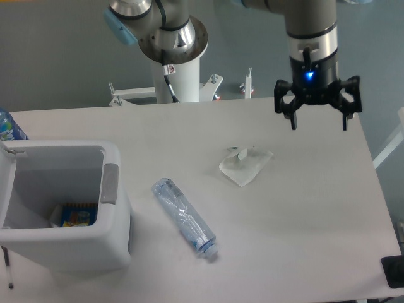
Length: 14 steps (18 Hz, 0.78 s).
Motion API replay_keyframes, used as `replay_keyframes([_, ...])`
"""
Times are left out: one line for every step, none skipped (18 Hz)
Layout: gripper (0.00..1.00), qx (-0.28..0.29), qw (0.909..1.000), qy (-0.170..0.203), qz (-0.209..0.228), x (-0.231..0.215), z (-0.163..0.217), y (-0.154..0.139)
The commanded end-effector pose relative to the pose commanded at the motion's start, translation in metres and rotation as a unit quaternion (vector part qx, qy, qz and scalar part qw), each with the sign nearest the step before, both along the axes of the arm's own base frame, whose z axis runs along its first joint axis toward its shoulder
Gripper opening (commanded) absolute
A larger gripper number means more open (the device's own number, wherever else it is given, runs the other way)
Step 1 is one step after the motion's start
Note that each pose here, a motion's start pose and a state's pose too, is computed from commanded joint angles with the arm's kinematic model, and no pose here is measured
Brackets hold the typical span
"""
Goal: Place the trash in the trash can
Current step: 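Move the open gripper over the white tissue and lower toward it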
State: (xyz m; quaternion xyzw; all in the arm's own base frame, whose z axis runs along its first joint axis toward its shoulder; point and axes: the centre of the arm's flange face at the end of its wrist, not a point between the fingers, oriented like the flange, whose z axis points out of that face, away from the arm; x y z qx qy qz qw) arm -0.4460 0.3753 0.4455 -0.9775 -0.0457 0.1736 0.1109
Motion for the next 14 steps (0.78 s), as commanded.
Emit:
replay_keyframes([1.0, 0.001, 0.9999, -0.01, -0.002, 0.003, -0.009, 0.0])
replay_keyframes([1.0, -0.003, 0.9998, -0.019, -0.003, 0.006, -0.019, -0.001])
replay_keyframes([1.0, -0.007, 0.9996, -0.028, -0.003, 0.009, -0.029, -0.002])
replay_keyframes([1.0, -0.011, 0.9993, -0.035, -0.006, 0.014, -0.038, -0.001])
replay_keyframes([1.0, -0.016, 0.9988, -0.044, -0.009, 0.018, -0.048, 0.001])
replay_keyframes([1.0, -0.022, 0.9983, -0.052, -0.015, 0.022, -0.058, 0.001])
replay_keyframes([1.0, -0.028, 0.9975, -0.063, -0.019, 0.027, -0.07, 0.0])
replay_keyframes([1.0, -0.038, 0.9962, -0.07, -0.034, 0.032, -0.082, -0.001])
replay_keyframes([1.0, -0.048, 0.9943, -0.073, -0.061, 0.035, -0.089, -0.002])
replay_keyframes([1.0, -0.062, 0.9908, -0.08, -0.09, 0.04, -0.1, -0.005])
replay_keyframes([1.0, -0.073, 0.9866, -0.087, -0.117, 0.044, -0.112, -0.008])
replay_keyframes([1.0, -0.083, 0.9822, -0.092, -0.141, 0.047, -0.122, -0.01])
replay_keyframes([1.0, -0.09, 0.9781, -0.097, -0.161, 0.05, -0.129, -0.013])
replay_keyframes([1.0, -0.095, 0.9741, -0.102, -0.178, 0.054, -0.136, -0.015])
